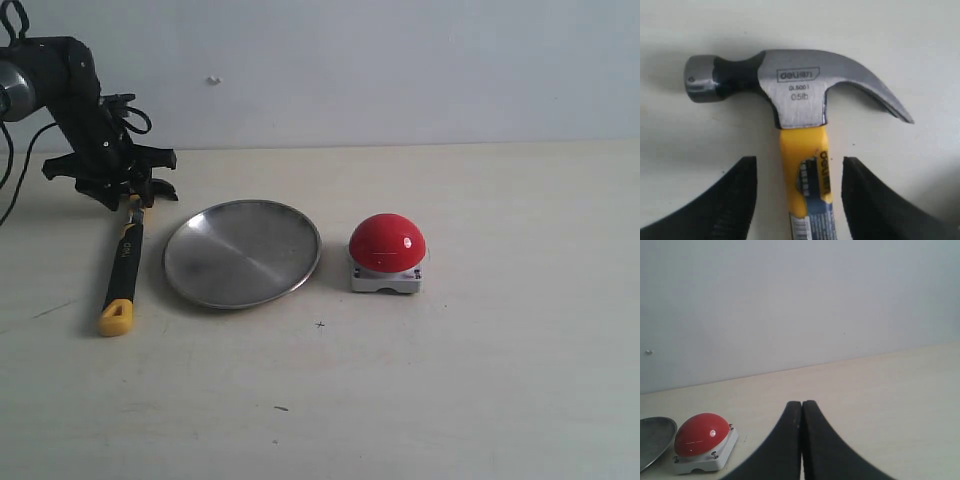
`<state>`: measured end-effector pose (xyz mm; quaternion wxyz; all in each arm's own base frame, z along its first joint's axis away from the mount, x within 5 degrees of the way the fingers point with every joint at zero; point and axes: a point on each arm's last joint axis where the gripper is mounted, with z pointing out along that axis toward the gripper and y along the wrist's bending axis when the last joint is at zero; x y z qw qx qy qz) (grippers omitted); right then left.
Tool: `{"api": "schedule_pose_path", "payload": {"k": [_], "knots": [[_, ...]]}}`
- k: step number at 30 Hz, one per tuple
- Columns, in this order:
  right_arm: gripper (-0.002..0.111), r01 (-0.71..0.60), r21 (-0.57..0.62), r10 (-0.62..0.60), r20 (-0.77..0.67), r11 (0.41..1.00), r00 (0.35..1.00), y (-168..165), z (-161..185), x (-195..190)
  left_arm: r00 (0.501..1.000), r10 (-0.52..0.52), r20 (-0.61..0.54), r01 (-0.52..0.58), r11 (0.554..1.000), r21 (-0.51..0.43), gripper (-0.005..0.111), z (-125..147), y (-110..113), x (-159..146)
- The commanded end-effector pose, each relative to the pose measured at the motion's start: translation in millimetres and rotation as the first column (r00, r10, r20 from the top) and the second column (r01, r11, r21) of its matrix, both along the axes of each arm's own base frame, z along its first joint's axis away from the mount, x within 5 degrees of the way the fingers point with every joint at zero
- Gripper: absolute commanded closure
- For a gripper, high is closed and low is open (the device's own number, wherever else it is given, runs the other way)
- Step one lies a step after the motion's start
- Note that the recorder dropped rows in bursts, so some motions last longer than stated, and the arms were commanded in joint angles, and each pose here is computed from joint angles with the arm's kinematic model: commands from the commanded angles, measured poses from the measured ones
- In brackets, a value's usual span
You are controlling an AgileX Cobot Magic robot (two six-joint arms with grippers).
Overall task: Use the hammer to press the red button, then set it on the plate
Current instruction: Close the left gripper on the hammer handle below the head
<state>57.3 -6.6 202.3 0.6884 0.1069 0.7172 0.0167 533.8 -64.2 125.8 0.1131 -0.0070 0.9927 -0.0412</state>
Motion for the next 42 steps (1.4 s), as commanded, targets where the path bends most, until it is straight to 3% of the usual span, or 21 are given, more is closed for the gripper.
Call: {"api": "schedule_pose_path", "payload": {"k": [1,8,21,42], "knots": [[0.108,0.000,-0.009,0.000,0.000,1.000,1.000,0.0,-1.2,-0.2,1.000,0.007,0.015,-0.007,1.000,0.004,0.055,2.4,-0.3,1.3],[0.108,0.000,-0.009,0.000,0.000,1.000,1.000,0.0,-1.2,-0.2,1.000,-0.001,-0.012,0.001,1.000,0.009,0.055,-14.7,-0.4,1.6],[0.108,0.000,-0.009,0.000,0.000,1.000,1.000,0.0,-1.2,-0.2,1.000,-0.004,0.026,0.003,0.999,0.045,0.055,-13.7,4.0,5.1],[0.108,0.000,-0.009,0.000,0.000,1.000,1.000,0.0,-1.2,-0.2,0.998,0.026,0.058,-0.027,0.999,0.023,0.056,-13.9,2.8,8.3]]}}
